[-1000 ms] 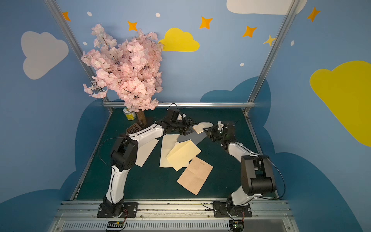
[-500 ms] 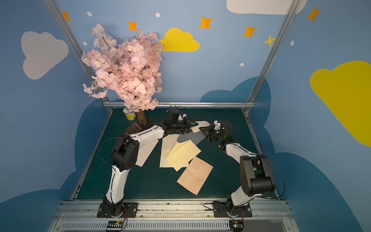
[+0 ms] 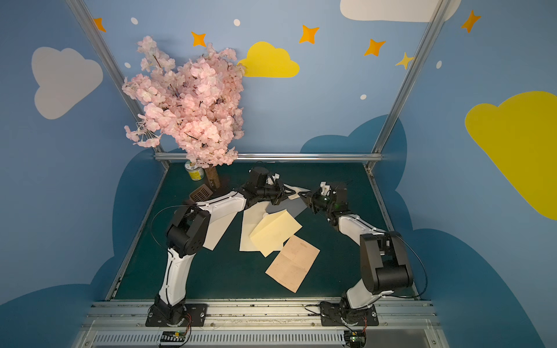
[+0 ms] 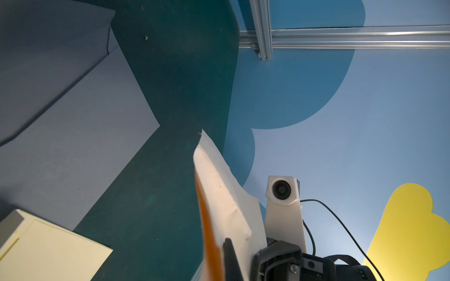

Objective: Fold the letter paper in half and place it into the envelope
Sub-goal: Fold the letter paper at the center of the board.

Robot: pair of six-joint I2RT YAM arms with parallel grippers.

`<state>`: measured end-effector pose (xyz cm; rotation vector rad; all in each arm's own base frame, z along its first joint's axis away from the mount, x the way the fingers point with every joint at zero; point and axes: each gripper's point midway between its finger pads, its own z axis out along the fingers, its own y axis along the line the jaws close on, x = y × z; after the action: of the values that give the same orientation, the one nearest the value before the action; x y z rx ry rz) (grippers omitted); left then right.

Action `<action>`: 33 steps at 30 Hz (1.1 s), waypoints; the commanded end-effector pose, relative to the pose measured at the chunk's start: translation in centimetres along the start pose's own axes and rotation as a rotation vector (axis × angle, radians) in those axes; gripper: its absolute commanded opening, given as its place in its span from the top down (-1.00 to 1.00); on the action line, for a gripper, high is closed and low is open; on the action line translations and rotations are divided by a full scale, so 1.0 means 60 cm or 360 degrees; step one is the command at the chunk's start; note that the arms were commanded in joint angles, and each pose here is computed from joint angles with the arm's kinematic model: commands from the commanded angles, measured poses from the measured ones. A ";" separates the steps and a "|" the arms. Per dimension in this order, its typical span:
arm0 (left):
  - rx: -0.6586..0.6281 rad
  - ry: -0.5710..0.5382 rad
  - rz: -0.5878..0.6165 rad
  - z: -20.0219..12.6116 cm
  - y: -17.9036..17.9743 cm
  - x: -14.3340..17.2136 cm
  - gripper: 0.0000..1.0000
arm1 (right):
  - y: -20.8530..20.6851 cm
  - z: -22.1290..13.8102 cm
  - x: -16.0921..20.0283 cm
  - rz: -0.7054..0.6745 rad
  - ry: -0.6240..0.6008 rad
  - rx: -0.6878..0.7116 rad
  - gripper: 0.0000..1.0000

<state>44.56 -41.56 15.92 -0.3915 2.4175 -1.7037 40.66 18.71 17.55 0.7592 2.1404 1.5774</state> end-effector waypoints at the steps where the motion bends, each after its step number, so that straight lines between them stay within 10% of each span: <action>1: 0.0020 0.0006 0.0094 -0.021 -0.011 0.006 0.95 | 0.009 -0.004 -0.020 -0.0037 -0.0058 -0.0020 1.00; 21: 0.0120 -0.0005 0.0171 -0.032 -0.024 0.006 0.95 | -0.026 -0.010 -0.052 0.0023 -0.0123 0.0040 0.66; 33: 0.0134 0.0002 0.0180 -0.032 -0.027 0.007 0.95 | -0.037 -0.018 -0.075 0.0043 -0.0158 0.0050 0.88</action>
<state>44.15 -40.75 16.31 -0.2983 2.3516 -1.7310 42.37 15.23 15.46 0.8786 2.1175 1.5058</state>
